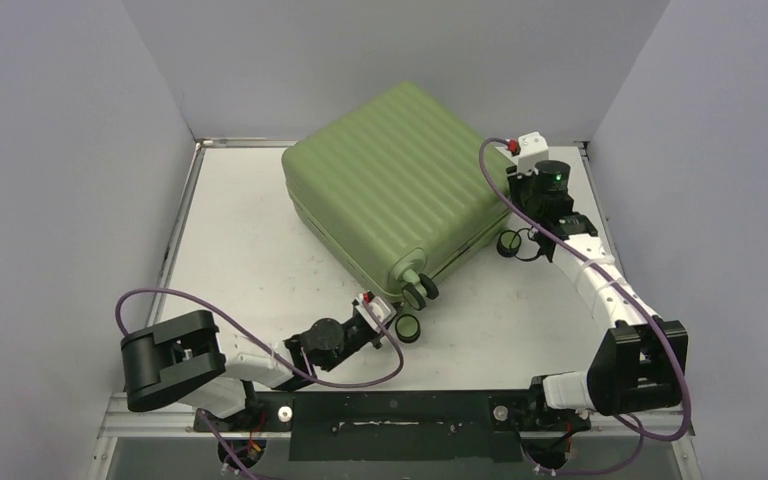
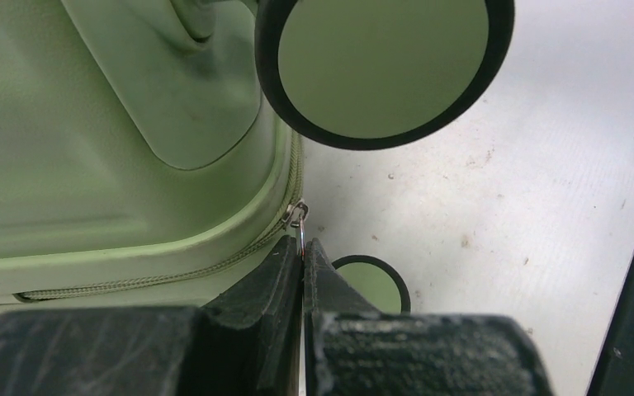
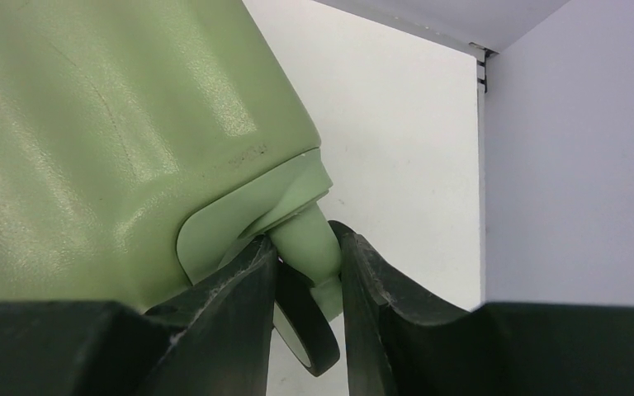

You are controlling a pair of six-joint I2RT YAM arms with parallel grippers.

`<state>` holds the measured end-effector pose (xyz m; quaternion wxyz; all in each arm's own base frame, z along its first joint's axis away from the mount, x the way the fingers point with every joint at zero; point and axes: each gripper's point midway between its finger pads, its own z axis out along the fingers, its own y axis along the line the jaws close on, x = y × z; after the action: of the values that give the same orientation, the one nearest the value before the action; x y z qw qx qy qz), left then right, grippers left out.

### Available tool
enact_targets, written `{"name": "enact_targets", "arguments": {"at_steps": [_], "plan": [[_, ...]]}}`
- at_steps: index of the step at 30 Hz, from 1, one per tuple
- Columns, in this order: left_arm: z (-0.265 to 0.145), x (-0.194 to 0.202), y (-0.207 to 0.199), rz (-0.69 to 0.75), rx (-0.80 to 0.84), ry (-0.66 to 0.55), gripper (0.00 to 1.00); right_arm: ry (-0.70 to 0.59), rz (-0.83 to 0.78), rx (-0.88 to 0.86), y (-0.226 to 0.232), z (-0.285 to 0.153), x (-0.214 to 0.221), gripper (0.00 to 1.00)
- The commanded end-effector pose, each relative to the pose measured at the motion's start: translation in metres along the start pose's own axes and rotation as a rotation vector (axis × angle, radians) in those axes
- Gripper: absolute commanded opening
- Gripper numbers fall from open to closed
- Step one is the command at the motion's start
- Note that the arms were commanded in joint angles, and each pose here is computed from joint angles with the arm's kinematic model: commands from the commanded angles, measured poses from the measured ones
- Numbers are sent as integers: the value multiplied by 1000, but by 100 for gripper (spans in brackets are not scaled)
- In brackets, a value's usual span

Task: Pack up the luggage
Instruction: Zip the luggage at the center of the board.

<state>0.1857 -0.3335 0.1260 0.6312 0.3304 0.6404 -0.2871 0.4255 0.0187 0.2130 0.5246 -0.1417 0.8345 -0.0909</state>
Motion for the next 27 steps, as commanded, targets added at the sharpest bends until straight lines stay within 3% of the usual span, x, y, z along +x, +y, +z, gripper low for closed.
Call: {"name": "enact_targets", "arguments": {"at_steps": [1, 11, 17, 20, 24, 27], "plan": [[-14, -15, -7, -44, 29, -41, 0, 79, 162, -241, 85, -21, 31, 9], [-48, -8, 25, -76, -99, 19, 0, 107, 256, -382, 173, -64, 51, 9], [-42, -3, 23, -38, -95, 57, 0, 81, 316, -406, 185, -81, 41, 13], [-35, -7, 25, -22, -115, 53, 0, 30, 340, -368, 170, -92, 20, 29], [-36, -7, 29, -22, -140, 49, 0, -49, 367, -301, 144, -107, -16, 67], [-37, -9, 32, -10, -151, 46, 0, -77, 377, -232, 125, -110, -34, 80]]}}
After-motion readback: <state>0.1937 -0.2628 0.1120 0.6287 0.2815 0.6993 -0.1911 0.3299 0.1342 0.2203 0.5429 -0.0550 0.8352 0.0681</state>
